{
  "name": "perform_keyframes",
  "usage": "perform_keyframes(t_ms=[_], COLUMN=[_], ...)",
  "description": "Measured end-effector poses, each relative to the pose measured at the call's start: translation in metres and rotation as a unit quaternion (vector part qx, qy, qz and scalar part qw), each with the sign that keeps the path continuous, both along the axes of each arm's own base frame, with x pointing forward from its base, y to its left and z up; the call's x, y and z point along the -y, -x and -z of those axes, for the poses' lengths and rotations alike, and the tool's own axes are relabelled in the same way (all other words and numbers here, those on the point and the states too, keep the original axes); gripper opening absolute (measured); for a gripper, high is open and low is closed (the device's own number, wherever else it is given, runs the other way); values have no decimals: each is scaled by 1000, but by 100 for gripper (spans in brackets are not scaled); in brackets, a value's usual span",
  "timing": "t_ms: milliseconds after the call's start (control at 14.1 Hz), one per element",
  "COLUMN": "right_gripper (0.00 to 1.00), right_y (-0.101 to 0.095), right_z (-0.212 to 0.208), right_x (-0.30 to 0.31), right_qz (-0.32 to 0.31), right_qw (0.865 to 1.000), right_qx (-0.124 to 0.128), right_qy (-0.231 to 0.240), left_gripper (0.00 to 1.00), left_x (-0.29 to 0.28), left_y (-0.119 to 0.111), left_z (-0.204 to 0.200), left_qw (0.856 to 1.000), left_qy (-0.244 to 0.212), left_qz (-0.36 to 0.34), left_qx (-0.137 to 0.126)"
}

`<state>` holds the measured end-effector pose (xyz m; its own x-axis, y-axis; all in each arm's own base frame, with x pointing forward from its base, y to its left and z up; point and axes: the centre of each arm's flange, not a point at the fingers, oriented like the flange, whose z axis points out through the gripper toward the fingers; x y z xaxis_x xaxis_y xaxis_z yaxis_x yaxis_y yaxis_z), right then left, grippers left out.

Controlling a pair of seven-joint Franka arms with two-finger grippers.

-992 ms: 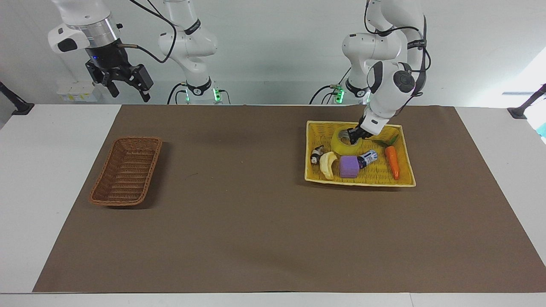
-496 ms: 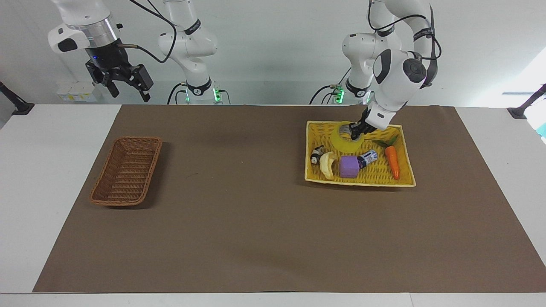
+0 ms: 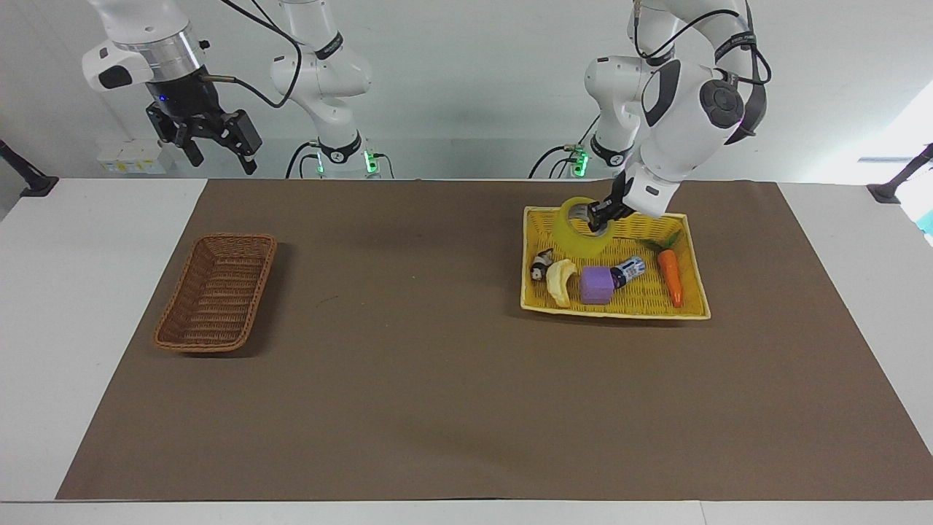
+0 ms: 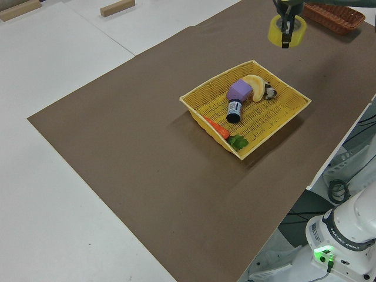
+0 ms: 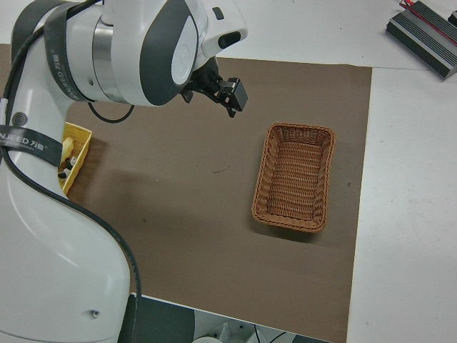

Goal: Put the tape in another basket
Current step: 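Lift the tape roll with the left gripper and carry it toward the basket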

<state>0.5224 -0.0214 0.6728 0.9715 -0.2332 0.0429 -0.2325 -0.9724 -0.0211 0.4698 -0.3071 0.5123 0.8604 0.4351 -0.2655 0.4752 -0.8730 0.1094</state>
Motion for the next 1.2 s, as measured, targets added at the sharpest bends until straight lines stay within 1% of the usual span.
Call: perform_keyframes(t_ms=[283,425,496,567,638,708,779,921,1062,1204], right_gripper=[100,100,100,100,100,100,100,100,100,100], right_y=[0,0,0,-1,-5,-9,-13,-16,-17,-16], right_z=[0,0,0,-1,-4,-6,-4,3,9,16], right_x=[0,0,2,3,2,-2,-11,-28,-34,-43], right_qz=[0,2,5,7,3,-12,-42,-85,-101,-105], right_qw=[1000,1000,1000,1000,1000,999,998,995,994,993], right_qx=[0,0,0,6,22,39,48,44,39,32], right_qy=[0,0,0,0,0,0,2,3,-2,-51], left_gripper=[23,23,23,23,23,23,23,23,23,23], left_x=[72,105,119,132,143,152,159,168,174,178], left_y=[36,52,58,63,67,71,75,77,82,88], left_z=[-22,-34,-39,-45,-48,-50,-51,-54,-54,-53], left_qw=[999,998,996,995,993,992,991,988,987,988], left_qy=[4,16,29,49,68,85,100,126,135,138], left_qz=[-45,-68,-83,-92,-93,-91,-89,-93,-87,-62], left_qx=[-5,-4,-4,0,7,13,15,13,9,14])
